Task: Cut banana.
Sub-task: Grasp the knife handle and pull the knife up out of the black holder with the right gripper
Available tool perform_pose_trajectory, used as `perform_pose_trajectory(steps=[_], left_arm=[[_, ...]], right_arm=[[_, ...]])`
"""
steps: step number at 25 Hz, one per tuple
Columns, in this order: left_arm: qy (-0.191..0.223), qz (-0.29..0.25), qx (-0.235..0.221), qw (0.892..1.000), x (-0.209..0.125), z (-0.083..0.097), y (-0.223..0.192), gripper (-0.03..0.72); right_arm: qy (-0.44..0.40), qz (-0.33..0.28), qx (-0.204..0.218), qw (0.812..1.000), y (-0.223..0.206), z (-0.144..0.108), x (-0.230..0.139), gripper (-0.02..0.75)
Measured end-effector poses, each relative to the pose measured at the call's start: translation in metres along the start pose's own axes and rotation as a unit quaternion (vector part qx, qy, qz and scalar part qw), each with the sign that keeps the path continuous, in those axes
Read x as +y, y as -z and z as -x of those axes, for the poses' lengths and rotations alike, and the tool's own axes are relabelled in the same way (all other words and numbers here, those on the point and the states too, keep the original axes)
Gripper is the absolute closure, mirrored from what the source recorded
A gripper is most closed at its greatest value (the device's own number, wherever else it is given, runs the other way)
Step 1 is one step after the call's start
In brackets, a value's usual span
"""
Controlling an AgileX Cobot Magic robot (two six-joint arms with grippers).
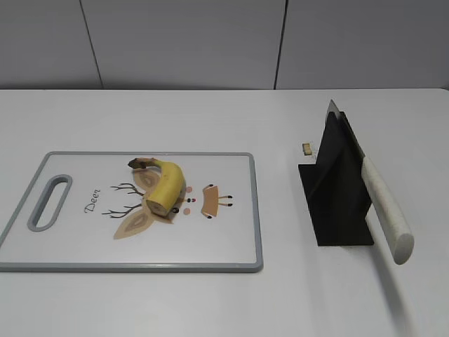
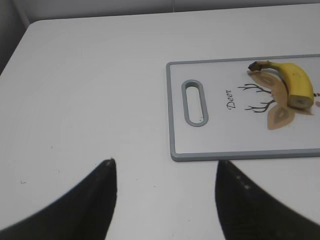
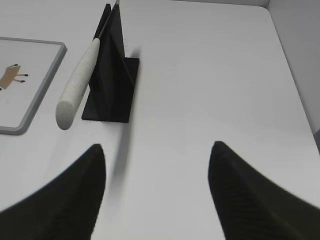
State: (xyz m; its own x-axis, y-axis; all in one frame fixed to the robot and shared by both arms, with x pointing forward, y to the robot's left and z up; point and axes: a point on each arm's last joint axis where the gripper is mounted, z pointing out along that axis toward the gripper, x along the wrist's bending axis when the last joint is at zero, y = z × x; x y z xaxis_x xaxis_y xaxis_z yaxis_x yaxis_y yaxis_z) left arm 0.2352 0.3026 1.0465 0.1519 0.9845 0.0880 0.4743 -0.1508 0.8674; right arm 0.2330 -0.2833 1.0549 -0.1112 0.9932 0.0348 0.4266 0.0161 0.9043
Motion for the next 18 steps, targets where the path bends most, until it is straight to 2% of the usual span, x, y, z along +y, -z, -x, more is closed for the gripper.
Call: perform_pose_trajectory(steps=[15,18], left_arm=[[0.000,0.001,0.000,1.000,0.0002,0.0000,0.0000,0.099],[0.000,0.001,0.000,1.000,0.0002,0.0000,0.0000,0.099]], right_arm=[[0.000,-0.001,0.000,1.000,0.0000,0.0000,-0.0001,0.239],[-0.011,-0.029,0.014,0.999,-0.0037,-0.0016,0.0047,0.200]])
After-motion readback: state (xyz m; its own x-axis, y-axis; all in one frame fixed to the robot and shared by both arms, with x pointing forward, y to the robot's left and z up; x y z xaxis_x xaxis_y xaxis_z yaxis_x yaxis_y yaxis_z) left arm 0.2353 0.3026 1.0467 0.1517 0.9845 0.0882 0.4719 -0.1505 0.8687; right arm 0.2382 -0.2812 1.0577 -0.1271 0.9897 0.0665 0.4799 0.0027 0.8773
